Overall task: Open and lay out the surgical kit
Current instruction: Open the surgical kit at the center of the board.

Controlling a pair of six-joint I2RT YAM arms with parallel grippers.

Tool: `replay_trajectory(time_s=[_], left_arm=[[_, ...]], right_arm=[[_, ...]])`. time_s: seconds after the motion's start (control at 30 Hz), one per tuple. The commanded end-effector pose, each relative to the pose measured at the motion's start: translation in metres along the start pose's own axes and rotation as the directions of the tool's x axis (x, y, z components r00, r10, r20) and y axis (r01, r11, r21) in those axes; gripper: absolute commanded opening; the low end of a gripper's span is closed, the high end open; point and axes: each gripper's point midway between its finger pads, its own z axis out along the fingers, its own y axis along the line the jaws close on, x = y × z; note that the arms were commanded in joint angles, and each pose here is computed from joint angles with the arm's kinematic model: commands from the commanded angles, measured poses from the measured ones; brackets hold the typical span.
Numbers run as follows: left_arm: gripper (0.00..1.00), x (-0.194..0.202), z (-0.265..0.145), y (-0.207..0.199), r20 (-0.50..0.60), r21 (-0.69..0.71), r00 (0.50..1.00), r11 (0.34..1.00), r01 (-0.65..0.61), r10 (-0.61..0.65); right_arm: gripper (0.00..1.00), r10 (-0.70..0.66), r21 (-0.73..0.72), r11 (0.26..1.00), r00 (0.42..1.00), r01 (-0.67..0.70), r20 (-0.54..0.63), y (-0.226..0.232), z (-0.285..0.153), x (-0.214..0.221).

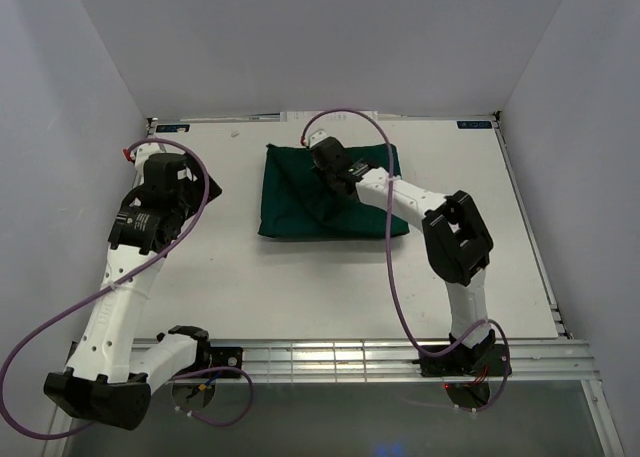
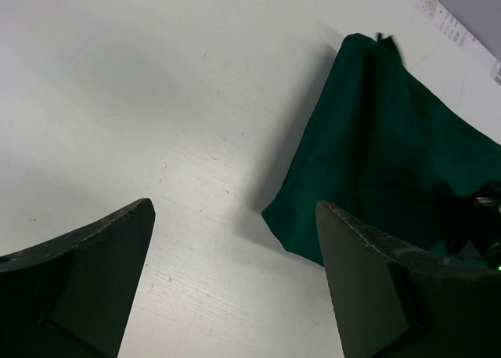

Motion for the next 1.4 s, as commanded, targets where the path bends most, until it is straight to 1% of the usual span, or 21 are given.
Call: replay_trajectory(time_s=[0.0, 0.07, 0.13, 0.17, 0.2, 0.23, 0.27, 0.3, 0.37, 0.4, 0.47, 0.5, 0.57, 0.73, 0.87, 0.93, 1.0, 1.03, 1.07, 1.2, 1.37], left_arm=[[0.95, 0.0, 0.002, -0.003, 0.007, 0.022, 1.0, 1.0, -0.007, 0.007], [0.95, 0.001, 0.004, -0.003, 0.004, 0.02, 1.0, 1.0, -0.015, 0.015], [0.95, 0.001, 0.005, -0.003, 0.004, 0.024, 1.0, 1.0, -0.02, 0.02], [0.95, 0.003, 0.006, -0.003, -0.002, 0.024, 1.0, 0.999, -0.024, 0.024], [0.95, 0.004, 0.007, -0.004, -0.003, 0.028, 1.0, 0.999, -0.024, 0.024], [0.95, 0.004, 0.008, -0.004, -0.003, 0.028, 1.0, 0.999, -0.028, 0.028], [0.95, 0.007, 0.009, -0.003, -0.008, 0.03, 1.0, 0.999, -0.029, 0.029], [0.95, 0.007, 0.01, -0.004, -0.008, 0.034, 1.0, 0.999, -0.029, 0.029], [0.95, 0.01, 0.011, -0.004, -0.011, 0.039, 0.999, 0.999, -0.031, 0.031], [0.95, 0.011, 0.011, -0.005, -0.014, 0.048, 0.999, 0.998, -0.03, 0.03], [0.95, 0.013, 0.011, -0.006, -0.02, 0.057, 0.999, 0.998, -0.032, 0.034], [0.95, 0.014, 0.011, -0.006, -0.023, 0.059, 0.999, 0.998, -0.033, 0.034], [0.95, 0.015, 0.009, -0.007, -0.029, 0.072, 0.999, 0.997, -0.033, 0.035], [0.95, 0.021, 0.009, -0.007, -0.043, 0.084, 0.998, 0.996, -0.034, 0.038], [0.95, 0.025, 0.011, -0.01, -0.054, 0.101, 0.998, 0.994, -0.03, 0.035], [0.95, 0.027, 0.012, -0.01, -0.062, 0.105, 0.997, 0.994, -0.03, 0.037], [0.95, 0.029, 0.014, -0.01, -0.066, 0.103, 0.997, 0.994, -0.032, 0.038], [0.95, 0.029, 0.015, -0.011, -0.066, 0.104, 0.997, 0.994, -0.033, 0.04], [0.95, 0.031, 0.016, -0.01, -0.07, 0.102, 0.997, 0.994, -0.037, 0.044], [0.95, 0.036, 0.021, -0.009, -0.084, 0.095, 0.995, 0.995, -0.042, 0.05], [0.95, 0.04, 0.026, -0.007, -0.096, 0.088, 0.994, 0.995, -0.052, 0.06]], right_arm=[[0.08, 0.048, 0.258, 0.964, 0.996, -0.066, 0.074, -0.098, -0.028, -0.015], [0.08, 0.039, 0.336, 0.94, 0.997, -0.061, 0.071, -0.129, -0.037, -0.01], [0.08, 0.043, 0.403, 0.914, 0.999, -0.051, 0.029, -0.16, -0.038, 0.011], [0.08, 0.03, 0.455, 0.889, 0.999, -0.042, 0.034, -0.179, -0.048, 0.011], [0.08, 0.043, 0.491, 0.87, 0.999, -0.037, -0.001, -0.198, -0.048, 0.03], [0.08, 0.046, 0.525, 0.85, 0.999, -0.032, -0.013, -0.211, -0.052, 0.037], [0.08, 0.046, 0.553, 0.833, 0.999, -0.037, -0.002, -0.225, -0.059, 0.038], [0.08, 0.069, 0.585, 0.81, 0.997, -0.047, -0.016, -0.244, -0.062, 0.05], [0.08, 0.092, 0.623, 0.781, 0.994, -0.04, -0.052, -0.261, -0.063, 0.073], [0.08, 0.125, 0.652, 0.756, 0.991, -0.058, -0.056, -0.28, -0.065, 0.086], [0.08, 0.156, 0.671, 0.74, 0.983, -0.048, -0.102, -0.291, -0.06, 0.114], [0.08, 0.179, 0.695, 0.718, 0.977, -0.049, -0.116, -0.305, -0.06, 0.128], [0.08, 0.184, 0.712, 0.702, 0.962, 0.014, -0.2, -0.314, -0.055, 0.157], [0.08, 0.248, 0.784, 0.617, 0.932, 0.06, -0.266, -0.35, -0.064, 0.204], [0.08, 0.284, 0.797, 0.595, 0.901, 0.103, -0.328, -0.364, -0.059, 0.239], [0.08, 0.317, 0.812, 0.572, 0.882, 0.116, -0.349, -0.375, -0.063, 0.253], [0.08, 0.318, 0.804, 0.578, 0.868, 0.142, -0.382, -0.378, -0.06, 0.262], [0.08, 0.347, 0.817, 0.556, 0.852, 0.15, -0.393, -0.388, -0.067, 0.274], [0.08, 0.355, 0.816, 0.555, 0.841, 0.161, -0.408, -0.389, -0.066, 0.28], [0.08, 0.409, 0.839, 0.513, 0.808, 0.181, -0.424, -0.402, -0.079, 0.3], [0.08, 0.457, 0.861, 0.478, 0.789, 0.172, -0.412, -0.415, -0.092, 0.315]])
